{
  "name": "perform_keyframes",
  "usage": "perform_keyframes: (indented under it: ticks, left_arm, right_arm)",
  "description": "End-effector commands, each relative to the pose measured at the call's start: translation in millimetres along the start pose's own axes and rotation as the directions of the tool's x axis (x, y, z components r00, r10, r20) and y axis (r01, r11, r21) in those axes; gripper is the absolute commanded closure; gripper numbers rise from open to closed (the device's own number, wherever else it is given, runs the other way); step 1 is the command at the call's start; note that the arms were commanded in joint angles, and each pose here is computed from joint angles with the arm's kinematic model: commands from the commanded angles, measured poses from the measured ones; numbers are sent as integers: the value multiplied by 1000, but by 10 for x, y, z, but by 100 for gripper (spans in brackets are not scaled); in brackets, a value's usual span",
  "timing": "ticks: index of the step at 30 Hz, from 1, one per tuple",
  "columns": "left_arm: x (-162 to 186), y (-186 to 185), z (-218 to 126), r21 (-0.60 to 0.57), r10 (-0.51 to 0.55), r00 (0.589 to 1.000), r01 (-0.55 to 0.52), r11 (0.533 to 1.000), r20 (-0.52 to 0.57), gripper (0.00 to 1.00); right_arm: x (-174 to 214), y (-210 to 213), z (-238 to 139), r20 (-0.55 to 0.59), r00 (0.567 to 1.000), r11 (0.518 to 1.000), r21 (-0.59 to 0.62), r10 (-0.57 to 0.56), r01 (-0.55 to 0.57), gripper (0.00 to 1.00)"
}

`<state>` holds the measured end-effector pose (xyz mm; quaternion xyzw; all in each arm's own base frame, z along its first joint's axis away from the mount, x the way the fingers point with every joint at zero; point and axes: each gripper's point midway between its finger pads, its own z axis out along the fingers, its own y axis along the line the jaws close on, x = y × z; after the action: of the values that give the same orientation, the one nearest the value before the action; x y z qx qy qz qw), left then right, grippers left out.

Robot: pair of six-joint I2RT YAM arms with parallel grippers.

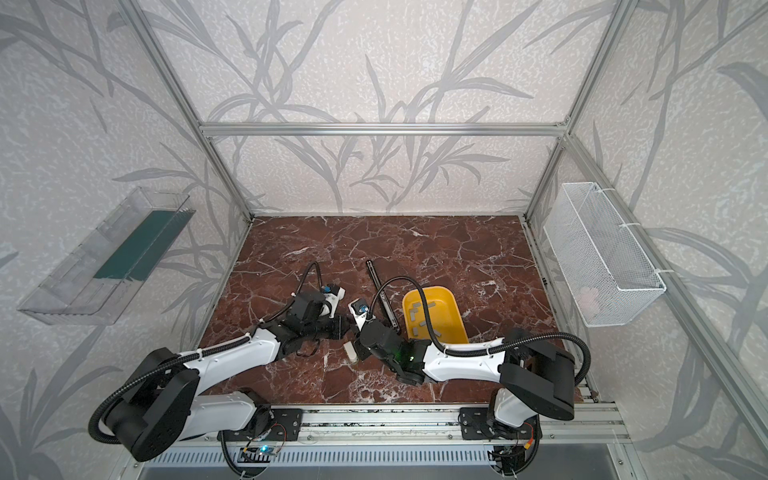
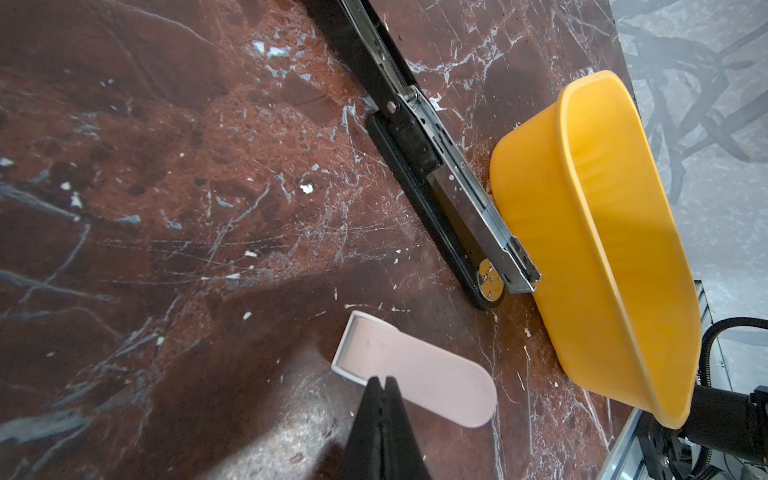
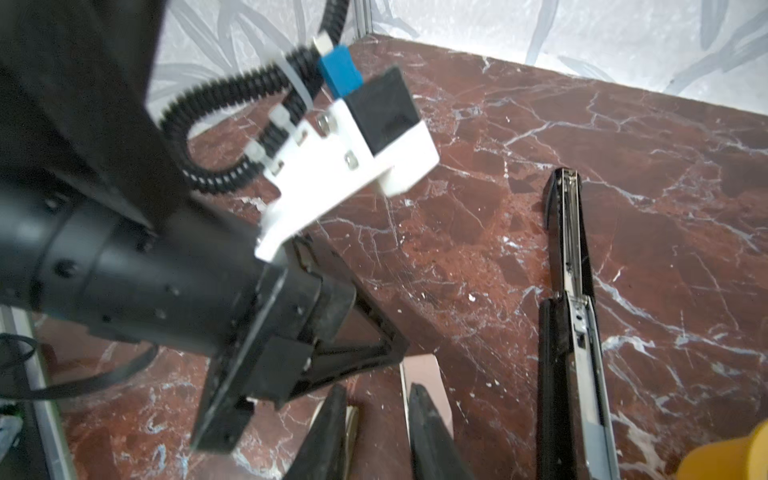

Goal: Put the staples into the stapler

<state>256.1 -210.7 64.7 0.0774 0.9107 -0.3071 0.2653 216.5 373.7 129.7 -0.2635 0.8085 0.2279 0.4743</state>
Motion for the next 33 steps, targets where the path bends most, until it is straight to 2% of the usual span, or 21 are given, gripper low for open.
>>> perform_keyframes:
  ticks: [1, 13, 15, 33]
  left_arm:
    - [-69, -48, -30, 6, 27, 999, -27, 1000, 20, 94]
    - [-60, -72, -20, 18, 33, 999, -33, 999, 11, 94]
    - [-64, -83, -13, 25, 32, 999, -33, 999, 9, 94]
    - [-31, -115, 49, 51, 30, 999, -29, 998, -18, 94]
  right_arm:
    - [134, -79, 90, -35, 999, 1000, 28, -2, 3, 72]
    - [253, -139, 412, -97, 995, 1000, 24, 22, -20, 75]
    - [384, -166, 470, -124, 992, 999, 35, 16, -12, 75]
    - [961, -283, 491, -192, 977, 995, 52, 95, -86, 80]
